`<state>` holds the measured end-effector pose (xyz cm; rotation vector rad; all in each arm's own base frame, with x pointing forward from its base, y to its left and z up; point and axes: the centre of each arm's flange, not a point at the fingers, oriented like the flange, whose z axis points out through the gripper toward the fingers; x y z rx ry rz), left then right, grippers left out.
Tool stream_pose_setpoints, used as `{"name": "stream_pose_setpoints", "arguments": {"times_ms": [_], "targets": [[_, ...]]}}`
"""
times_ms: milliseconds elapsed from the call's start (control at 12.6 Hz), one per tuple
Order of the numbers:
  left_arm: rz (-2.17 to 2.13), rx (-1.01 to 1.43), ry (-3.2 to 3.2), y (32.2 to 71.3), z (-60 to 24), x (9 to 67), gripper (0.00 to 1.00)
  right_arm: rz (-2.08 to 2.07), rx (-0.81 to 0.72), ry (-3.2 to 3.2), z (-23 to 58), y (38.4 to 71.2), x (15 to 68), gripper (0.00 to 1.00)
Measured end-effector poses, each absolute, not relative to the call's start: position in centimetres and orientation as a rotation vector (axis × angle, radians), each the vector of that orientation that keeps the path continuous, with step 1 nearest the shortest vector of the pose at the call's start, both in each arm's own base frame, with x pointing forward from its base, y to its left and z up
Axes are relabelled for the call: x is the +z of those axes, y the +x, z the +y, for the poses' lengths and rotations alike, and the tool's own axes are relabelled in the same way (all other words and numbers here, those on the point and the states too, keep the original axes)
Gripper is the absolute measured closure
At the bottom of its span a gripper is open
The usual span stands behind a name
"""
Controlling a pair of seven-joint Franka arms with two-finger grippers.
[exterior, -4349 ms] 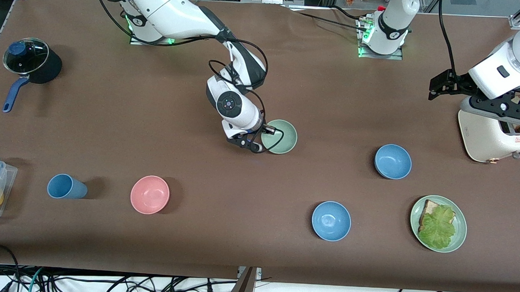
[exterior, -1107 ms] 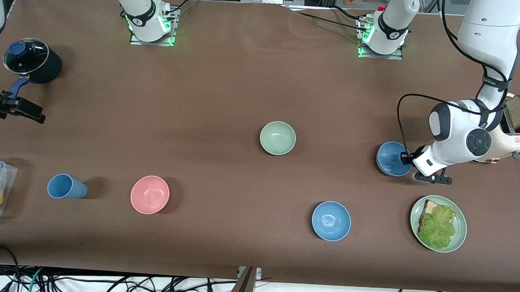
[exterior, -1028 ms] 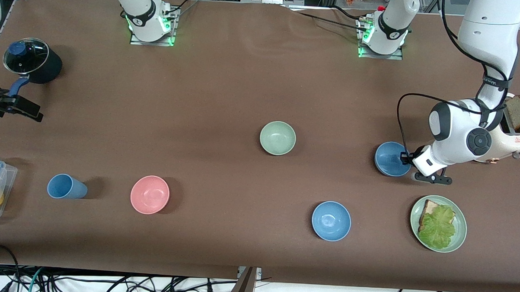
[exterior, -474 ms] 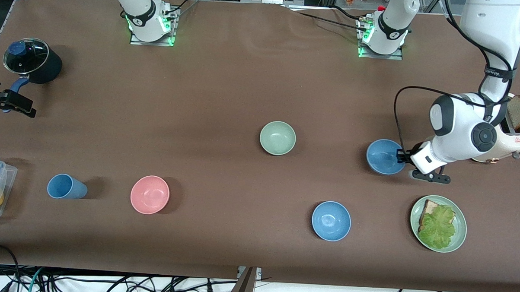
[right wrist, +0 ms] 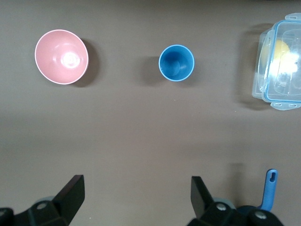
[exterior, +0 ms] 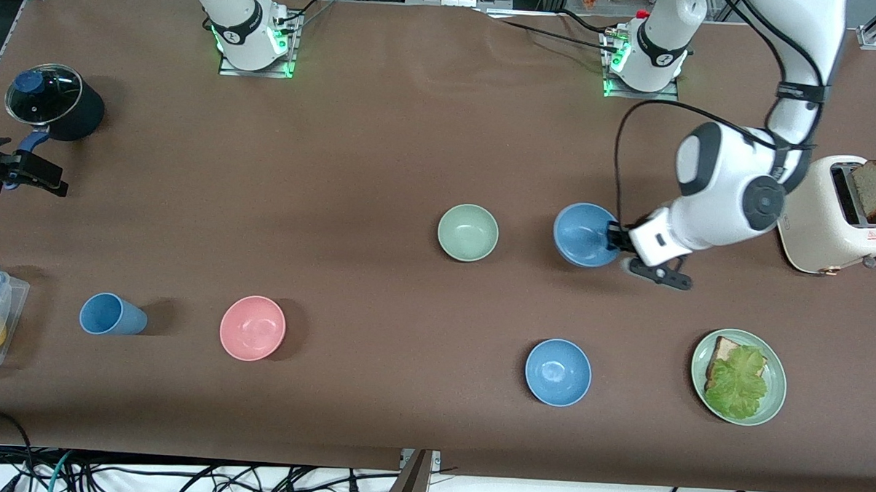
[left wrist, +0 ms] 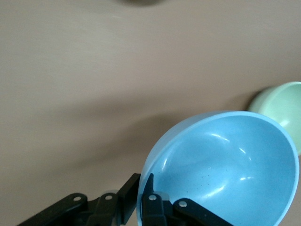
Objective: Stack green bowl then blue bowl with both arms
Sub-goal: 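Carry the light blue bowl with the left gripper over the green bowl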
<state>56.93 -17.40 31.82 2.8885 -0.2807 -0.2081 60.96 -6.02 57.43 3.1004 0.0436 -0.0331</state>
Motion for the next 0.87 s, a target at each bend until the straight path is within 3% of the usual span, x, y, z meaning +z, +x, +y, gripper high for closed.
{"name": "stream_pose_setpoints", "arguments": {"times_ms": [237,870], "targets": [[-0.207,-0.24,2.911,54.2,-25.0,32.7,0.91,0.043,-0.034,3.1,-6.0,61.0,57.4,0.0],[-0.177,-0.229,2.92,52.6,-34.8,26.9,0.91,0.049,-0.034,3.101,-5.8,61.0,57.4,0.0]]}}
